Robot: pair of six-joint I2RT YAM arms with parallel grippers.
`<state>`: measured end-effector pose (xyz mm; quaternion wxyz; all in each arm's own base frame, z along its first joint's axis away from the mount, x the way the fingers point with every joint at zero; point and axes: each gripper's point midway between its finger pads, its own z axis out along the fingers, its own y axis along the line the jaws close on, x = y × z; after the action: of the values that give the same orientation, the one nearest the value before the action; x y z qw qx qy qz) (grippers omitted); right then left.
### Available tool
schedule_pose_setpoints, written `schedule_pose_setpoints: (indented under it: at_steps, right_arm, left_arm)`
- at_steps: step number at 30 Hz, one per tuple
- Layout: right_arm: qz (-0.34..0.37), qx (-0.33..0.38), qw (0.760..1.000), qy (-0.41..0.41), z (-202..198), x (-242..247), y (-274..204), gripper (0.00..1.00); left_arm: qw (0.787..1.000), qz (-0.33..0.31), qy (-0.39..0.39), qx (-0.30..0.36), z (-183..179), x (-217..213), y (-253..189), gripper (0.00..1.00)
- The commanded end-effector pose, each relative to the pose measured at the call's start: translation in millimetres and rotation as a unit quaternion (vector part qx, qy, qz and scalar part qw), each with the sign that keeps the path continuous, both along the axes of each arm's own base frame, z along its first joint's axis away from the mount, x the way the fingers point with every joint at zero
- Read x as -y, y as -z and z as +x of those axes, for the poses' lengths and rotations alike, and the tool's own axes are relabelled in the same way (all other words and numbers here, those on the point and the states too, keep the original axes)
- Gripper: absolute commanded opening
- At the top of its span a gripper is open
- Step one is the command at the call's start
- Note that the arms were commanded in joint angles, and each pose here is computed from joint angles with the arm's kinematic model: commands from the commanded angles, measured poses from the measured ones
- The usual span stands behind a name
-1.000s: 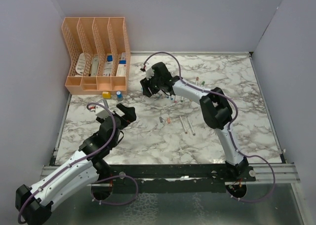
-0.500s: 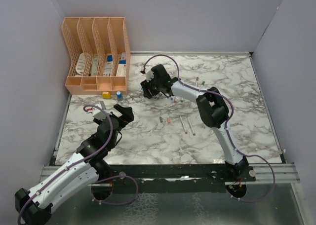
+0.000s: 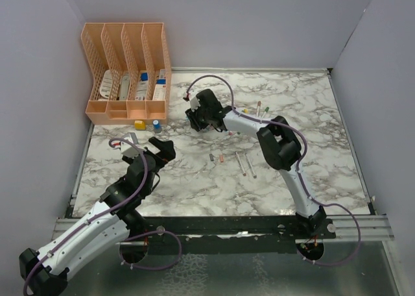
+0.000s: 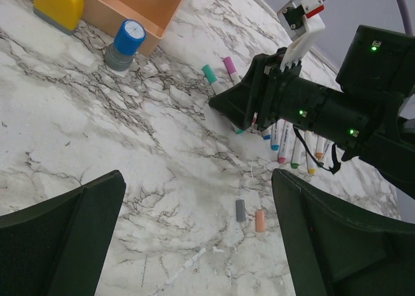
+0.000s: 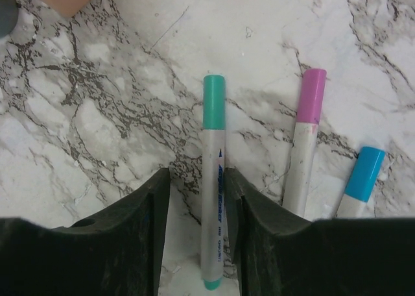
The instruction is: Open the pen caps
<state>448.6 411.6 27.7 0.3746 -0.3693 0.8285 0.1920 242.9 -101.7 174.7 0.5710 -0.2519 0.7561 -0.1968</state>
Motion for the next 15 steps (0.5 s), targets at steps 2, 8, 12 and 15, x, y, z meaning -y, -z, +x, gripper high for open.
schedule_pose_setpoints:
  at_steps: [2, 8, 12, 15]
  right_arm:
    - [-0.086, -0.043, 0.995, 0.030, -38.2, 31.9, 36.8, 0.34]
    - [-0.116, -0.066, 0.990, 0.049, -62.3, 52.7, 49.7, 0.18]
    - [-0.109, -0.074, 0.989, 0.063, -68.9, 57.5, 47.1, 0.03]
    - [-0.085, -0.066, 0.992, 0.067, -69.2, 54.3, 30.6, 0.01]
  left_arm:
    - [1.000, -0.002, -0.014, 0.018, 1.1, -7.2, -14.3, 0.99]
    - [1.000, -0.008, -0.009, 0.015, -2.1, -6.9, -13.2, 0.99]
    - [1.000, -0.009, -0.003, 0.009, -3.1, -4.7, -12.4, 0.99]
    - [1.000, -0.009, 0.004, 0.000, -2.6, -0.5, -10.4, 0.99]
